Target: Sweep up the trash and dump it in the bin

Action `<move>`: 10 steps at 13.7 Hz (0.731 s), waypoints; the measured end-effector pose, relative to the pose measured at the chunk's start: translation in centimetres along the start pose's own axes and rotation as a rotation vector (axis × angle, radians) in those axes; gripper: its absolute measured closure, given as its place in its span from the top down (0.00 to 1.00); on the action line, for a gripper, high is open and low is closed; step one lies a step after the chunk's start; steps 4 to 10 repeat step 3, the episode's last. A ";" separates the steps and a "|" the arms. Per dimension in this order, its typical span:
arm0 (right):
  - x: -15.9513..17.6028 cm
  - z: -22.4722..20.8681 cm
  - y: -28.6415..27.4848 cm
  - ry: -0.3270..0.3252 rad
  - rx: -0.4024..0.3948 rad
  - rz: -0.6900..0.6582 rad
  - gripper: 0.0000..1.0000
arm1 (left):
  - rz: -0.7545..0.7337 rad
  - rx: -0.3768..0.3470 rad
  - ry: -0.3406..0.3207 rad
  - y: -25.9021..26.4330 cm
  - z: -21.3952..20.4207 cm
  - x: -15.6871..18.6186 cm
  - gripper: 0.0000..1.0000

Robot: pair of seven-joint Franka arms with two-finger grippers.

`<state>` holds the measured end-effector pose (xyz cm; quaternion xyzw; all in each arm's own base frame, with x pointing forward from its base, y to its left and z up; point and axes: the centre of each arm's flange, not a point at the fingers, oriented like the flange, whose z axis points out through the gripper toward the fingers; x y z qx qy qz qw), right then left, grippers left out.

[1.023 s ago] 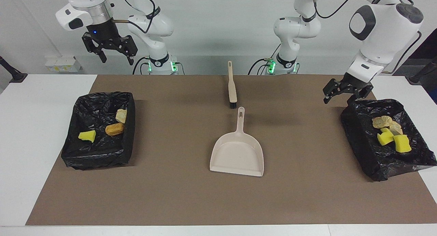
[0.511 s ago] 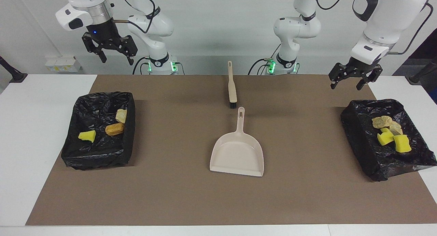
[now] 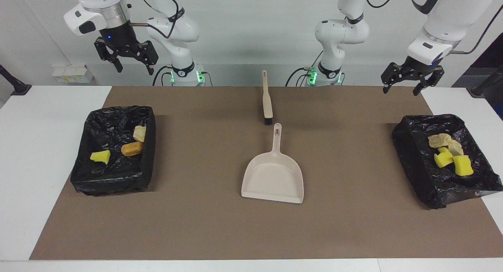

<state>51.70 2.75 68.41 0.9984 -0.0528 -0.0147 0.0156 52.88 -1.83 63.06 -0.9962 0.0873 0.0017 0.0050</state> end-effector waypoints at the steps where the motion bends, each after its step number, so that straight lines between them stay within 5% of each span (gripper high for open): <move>1: 0.0 0.0 0.0 0.000 0.000 0.000 1.00 | 0.000 -0.001 -0.002 0.0 0.0 0.0 1.00; 10: 0.0 0.0 0.0 0.000 0.000 0.000 1.00 | -0.001 -0.005 -0.012 0.0 0.1 -0.1 1.00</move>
